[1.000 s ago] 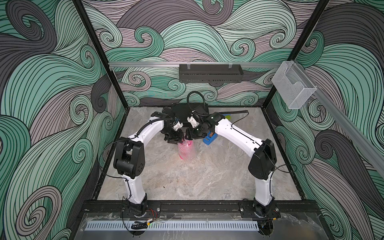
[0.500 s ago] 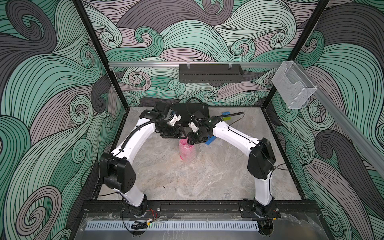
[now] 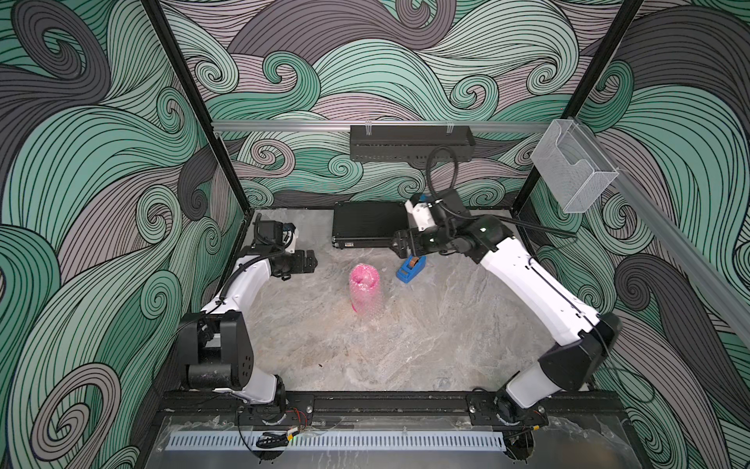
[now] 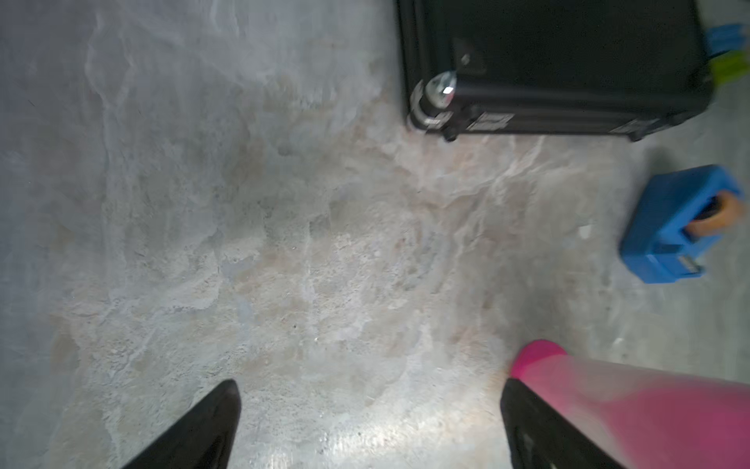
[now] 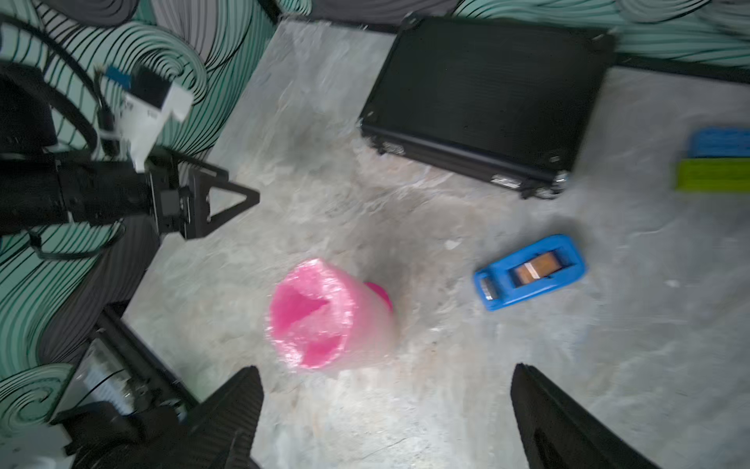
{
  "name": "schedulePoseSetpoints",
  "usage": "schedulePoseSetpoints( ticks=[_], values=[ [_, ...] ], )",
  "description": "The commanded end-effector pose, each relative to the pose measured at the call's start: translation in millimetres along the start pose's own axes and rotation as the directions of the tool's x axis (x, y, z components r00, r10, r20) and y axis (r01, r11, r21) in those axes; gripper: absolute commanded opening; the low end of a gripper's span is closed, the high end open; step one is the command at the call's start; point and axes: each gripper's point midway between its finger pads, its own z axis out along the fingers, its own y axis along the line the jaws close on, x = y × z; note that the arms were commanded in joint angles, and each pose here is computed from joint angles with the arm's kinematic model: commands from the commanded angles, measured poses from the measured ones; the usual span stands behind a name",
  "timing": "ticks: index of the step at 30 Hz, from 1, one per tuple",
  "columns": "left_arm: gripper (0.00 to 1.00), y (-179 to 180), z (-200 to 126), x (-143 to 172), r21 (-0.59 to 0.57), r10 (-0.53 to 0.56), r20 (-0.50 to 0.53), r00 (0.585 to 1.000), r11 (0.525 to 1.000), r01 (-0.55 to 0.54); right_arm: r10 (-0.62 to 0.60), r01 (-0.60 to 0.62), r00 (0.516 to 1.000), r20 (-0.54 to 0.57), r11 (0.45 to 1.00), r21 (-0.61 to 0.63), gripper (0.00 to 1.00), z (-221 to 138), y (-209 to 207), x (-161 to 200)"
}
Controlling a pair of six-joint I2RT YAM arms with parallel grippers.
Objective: Wrap wine glasses in bubble wrap
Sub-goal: Reset both arms
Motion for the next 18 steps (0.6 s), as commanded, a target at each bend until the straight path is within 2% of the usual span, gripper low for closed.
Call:
schedulePoseSetpoints(
  ticks=[1,4,5,8,14,16,17,18],
  values=[
    [0.99,11,9,-43,-0.082,0.120,0.290,0.949,0.992,-0.100,-0.031,0.024,0.999,0.035,0.984,0.177,0.99,9,-74,15],
    [0.99,19,21,-33,-0.130,0.175,0.346,0.922,0.982,-0.137,0.002,-0.048,0.985,0.173,0.964,0.262,0.99,1,-134,33],
    [0.99,22,25,-28,-0.116,0.156,0.344,0.926,0.986,-0.123,-0.018,-0.054,0.970,0.242,0.957,0.286,0.99,-5,-148,33],
    [0.99,28,30,-18,-0.127,0.151,0.395,0.906,0.986,-0.109,-0.094,-0.054,0.930,0.354,0.922,0.384,0.99,-13,-187,55],
    [0.99,49,25,-2,-0.190,0.103,0.509,0.854,0.982,-0.005,-0.061,-0.169,0.911,0.407,0.846,0.506,0.99,-8,-251,106],
    [0.98,48,16,0,-0.212,0.144,0.616,0.774,0.977,-0.013,-0.077,-0.181,0.902,0.425,0.827,0.533,0.99,-4,-264,118],
    [0.99,47,17,0,-0.213,0.152,0.625,0.766,0.977,-0.020,-0.083,-0.191,0.891,0.445,0.823,0.535,0.99,-3,-268,120],
    [0.99,48,19,-1,-0.213,0.143,0.608,0.781,0.977,-0.014,-0.085,-0.202,0.880,0.467,0.823,0.531,0.99,-1,-270,122]
  ],
)
